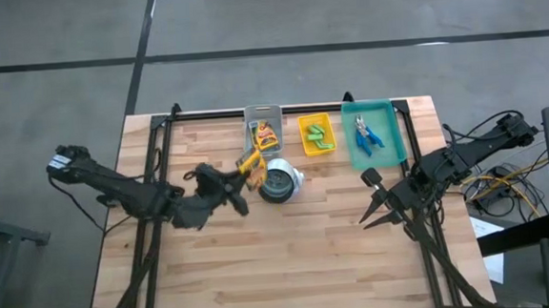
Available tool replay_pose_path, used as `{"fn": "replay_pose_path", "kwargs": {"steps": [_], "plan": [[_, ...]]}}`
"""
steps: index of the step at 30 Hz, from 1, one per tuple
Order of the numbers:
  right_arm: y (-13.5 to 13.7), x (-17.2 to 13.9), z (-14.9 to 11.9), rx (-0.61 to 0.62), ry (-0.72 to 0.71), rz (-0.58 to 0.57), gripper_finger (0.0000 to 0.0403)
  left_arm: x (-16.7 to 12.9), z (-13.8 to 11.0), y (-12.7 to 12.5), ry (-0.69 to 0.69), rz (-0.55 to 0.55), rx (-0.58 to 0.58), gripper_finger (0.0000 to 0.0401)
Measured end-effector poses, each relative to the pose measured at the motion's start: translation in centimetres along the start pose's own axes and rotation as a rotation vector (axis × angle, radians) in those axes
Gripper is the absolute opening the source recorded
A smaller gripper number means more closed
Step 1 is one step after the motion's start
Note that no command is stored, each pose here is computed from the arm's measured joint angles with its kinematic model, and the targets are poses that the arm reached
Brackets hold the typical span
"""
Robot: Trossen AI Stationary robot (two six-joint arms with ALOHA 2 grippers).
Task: Pick & Place School Supplies
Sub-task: Put the pack of crayon into the gray bin
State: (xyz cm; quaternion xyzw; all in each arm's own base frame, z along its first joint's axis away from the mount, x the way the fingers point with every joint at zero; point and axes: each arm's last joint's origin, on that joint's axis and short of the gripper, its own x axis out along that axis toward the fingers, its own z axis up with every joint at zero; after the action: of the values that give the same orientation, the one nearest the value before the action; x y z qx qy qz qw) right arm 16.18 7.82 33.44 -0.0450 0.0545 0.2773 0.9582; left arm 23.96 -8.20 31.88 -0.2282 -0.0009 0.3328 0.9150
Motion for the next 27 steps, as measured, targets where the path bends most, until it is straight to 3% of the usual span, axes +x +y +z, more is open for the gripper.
{"fn": "replay_pose_path", "kwargs": {"steps": [4, 10, 20, 23, 27], "plan": [[0.0, 0.0, 0.0, -0.051, 0.0, 0.0, 0.0068, 2.2, 1.0, 1.3, -0.032, 0.089, 0.101, 0.0039], [0.0, 0.0, 0.0, -0.062, 0.0, 0.0, 0.0068, 6.1, 3.2, 4.1, 0.013, 0.123, 0.263, 0.0039], [0.0, 0.0, -0.5, -0.053, 0.047, 0.005, 0.0068, 11.9, 6.6, 11.6, 0.088, 0.209, 0.323, 0.0039], [0.1, 0.0, -0.7, -0.051, 0.068, 0.007, 0.0068, 13.2, 7.5, 13.6, 0.106, 0.157, 0.327, 0.0039], [0.1, 0.0, -0.8, -0.046, 0.084, 0.009, 0.0068, 15.2, 7.9, 15.6, 0.14, 0.008, 0.285, 0.0039]]}}
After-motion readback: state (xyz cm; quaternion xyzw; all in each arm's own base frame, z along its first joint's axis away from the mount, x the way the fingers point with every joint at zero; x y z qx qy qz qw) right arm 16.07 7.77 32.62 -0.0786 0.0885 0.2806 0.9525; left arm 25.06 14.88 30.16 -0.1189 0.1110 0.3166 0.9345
